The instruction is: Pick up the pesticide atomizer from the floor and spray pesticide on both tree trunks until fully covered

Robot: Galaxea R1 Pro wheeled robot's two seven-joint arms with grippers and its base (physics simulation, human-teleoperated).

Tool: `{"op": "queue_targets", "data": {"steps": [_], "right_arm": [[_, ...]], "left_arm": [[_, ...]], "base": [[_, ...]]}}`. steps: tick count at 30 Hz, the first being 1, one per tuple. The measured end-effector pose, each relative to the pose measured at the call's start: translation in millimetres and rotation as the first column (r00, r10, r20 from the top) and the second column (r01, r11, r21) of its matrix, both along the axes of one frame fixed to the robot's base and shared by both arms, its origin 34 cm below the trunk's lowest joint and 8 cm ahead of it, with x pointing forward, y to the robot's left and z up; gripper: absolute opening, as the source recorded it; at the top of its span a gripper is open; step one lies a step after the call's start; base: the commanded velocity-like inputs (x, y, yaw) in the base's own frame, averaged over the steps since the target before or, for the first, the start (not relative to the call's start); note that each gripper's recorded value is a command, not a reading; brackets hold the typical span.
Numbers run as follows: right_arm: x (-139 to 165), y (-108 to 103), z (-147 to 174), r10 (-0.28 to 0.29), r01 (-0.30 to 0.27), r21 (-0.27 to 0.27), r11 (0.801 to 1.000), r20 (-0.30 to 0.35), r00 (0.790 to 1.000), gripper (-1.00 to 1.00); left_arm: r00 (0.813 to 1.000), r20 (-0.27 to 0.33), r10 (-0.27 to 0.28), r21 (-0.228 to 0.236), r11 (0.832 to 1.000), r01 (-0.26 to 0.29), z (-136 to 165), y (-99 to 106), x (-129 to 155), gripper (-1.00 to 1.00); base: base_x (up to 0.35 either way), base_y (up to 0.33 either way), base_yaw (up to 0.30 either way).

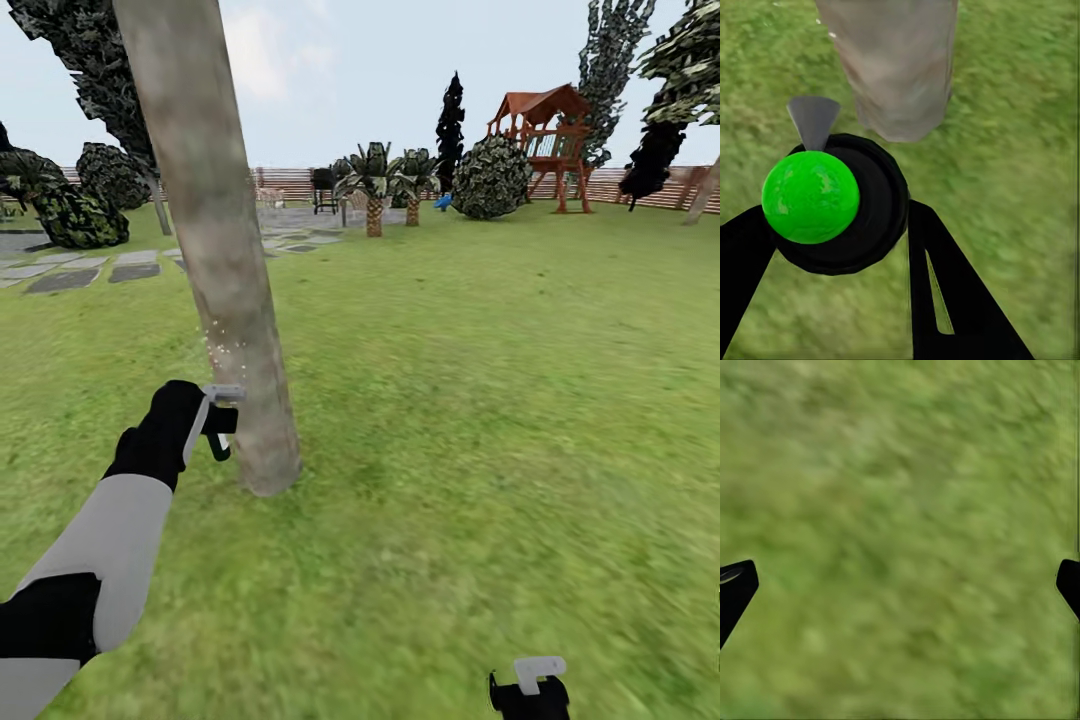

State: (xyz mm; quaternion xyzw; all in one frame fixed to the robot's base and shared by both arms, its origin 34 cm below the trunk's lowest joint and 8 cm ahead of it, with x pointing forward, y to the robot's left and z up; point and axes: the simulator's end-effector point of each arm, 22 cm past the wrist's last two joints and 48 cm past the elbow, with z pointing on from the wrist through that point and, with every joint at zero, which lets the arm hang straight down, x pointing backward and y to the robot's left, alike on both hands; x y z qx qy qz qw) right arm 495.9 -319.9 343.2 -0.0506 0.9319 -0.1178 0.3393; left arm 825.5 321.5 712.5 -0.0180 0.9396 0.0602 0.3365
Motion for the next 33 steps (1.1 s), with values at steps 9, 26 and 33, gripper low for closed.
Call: {"op": "queue_targets", "data": {"steps": [9,26,33], "right_arm": [[1,0,0,0.000,0.000,0.000,1.000,0.001,1.000,1.00],[1,2,0,0.002,-0.002,0.002,1.000,0.001,1.000,1.00],[0,1,0,0.001,-0.001,0.002,1.000,0.000,1.000,1.00]], "left_arm": [[1.000,0.000,0.001,0.001,1.000,-0.001,0,1,0,-1.00],[1.000,0.005,0.005,0.002,1.000,-0.005,3,4,1,-1.00],[1.000,0.028,0.005,0.003,1.000,-0.005,12,3,4,-1.00]], "base": [[0.157,-0.263,0.001],[0.206,-0.222,0.207],[0.135,-0.224,0.152]]}}
